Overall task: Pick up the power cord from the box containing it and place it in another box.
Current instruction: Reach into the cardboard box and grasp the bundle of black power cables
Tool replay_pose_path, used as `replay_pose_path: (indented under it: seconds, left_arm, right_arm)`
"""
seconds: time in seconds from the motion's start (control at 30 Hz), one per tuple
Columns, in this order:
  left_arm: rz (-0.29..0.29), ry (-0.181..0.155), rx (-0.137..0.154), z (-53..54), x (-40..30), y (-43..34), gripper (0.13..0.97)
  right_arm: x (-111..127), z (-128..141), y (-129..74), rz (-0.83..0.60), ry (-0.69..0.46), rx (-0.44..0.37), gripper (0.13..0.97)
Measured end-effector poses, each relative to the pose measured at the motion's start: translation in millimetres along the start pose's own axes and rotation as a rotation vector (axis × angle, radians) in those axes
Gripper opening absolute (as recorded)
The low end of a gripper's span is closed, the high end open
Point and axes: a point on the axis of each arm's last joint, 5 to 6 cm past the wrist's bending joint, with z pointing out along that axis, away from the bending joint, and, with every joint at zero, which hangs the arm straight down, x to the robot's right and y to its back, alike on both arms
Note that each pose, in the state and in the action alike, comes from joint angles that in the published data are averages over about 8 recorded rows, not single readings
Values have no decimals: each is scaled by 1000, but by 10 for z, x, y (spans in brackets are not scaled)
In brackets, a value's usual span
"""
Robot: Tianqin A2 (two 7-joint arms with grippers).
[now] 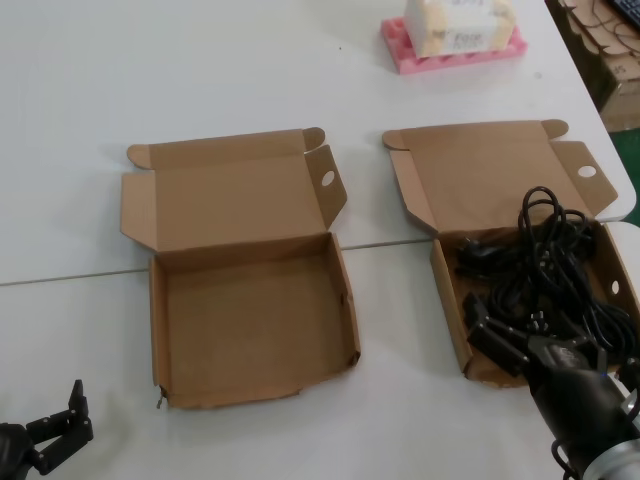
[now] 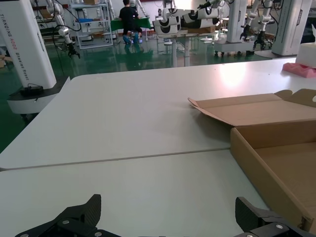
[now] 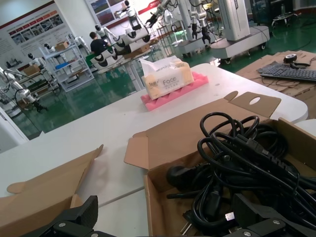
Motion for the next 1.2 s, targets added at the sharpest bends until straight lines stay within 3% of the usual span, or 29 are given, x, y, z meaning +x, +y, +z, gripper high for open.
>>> replay_pose_path:
  seconds: [0.4, 0.57, 0.73, 0.97, 1.07, 1.2]
  left_arm:
    - [0, 0, 0, 0, 0, 0, 966]
    - [0, 0, 0, 0, 0, 0, 963]
    - [0, 0, 0, 0, 0, 0, 961]
    - [0, 0, 0, 0, 0, 0, 907]
    - [0, 0, 0, 0, 0, 0, 884]
    - [0, 0, 0, 0, 0, 0, 820]
  right_arm:
    - [-1, 0, -3, 0, -1, 1, 966]
    - [2, -5, -105, -5, -25, 20, 966]
    - [106, 28, -440, -36, -56, 85, 966]
    - [501, 116, -1077, -98, -93, 167, 966]
    - [702, 130, -1240, -128, -139, 128, 966]
    - [1008, 171, -1305, -169, -220, -12, 966]
